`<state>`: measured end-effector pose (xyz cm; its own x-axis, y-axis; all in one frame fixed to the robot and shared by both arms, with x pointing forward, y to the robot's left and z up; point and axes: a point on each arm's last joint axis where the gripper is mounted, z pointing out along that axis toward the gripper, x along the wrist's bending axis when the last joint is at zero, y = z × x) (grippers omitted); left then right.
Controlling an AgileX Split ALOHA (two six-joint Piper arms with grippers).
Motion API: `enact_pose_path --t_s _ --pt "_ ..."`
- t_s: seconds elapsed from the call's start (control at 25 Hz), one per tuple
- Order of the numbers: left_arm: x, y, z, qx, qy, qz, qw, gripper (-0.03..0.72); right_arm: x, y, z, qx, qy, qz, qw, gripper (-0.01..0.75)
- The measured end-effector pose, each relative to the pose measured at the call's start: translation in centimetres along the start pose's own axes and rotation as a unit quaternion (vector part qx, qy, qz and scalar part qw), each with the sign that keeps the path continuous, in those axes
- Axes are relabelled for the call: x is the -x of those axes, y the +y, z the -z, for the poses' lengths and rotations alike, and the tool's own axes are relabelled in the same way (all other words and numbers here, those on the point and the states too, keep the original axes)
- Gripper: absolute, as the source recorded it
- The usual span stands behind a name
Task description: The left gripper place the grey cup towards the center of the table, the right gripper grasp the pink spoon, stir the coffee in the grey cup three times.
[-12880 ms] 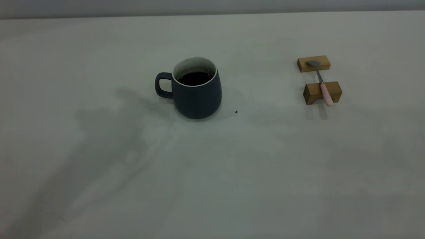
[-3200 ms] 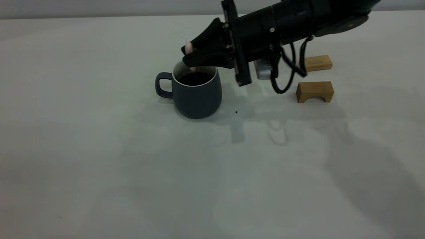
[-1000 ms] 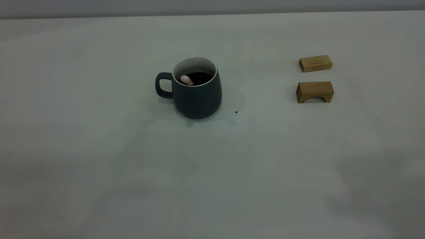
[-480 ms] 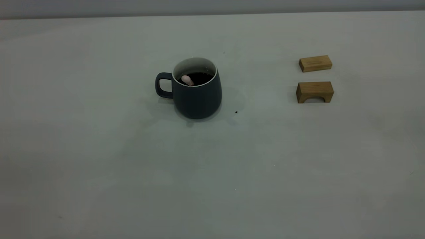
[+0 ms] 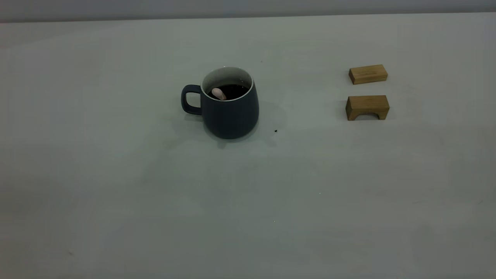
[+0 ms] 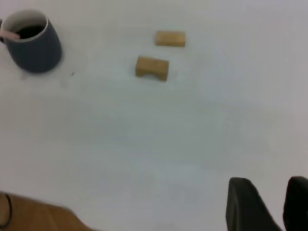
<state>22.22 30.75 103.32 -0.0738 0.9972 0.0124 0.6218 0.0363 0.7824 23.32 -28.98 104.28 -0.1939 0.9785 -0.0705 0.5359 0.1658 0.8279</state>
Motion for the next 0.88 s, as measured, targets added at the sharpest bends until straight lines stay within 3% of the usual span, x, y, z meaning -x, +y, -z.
enact_pose_path --t_s 0.16,0.88 --pt "0.00 0.00 0.00 0.000 0.000 0.000 1.000 0.572 0.01 0.02 -0.01 0.001 0.000 -0.035 0.999 0.237" --pt "0.00 0.00 0.00 0.000 0.000 0.000 1.000 0.572 0.20 -0.26 -0.45 -0.005 -0.011 -0.018 1.000 0.237"
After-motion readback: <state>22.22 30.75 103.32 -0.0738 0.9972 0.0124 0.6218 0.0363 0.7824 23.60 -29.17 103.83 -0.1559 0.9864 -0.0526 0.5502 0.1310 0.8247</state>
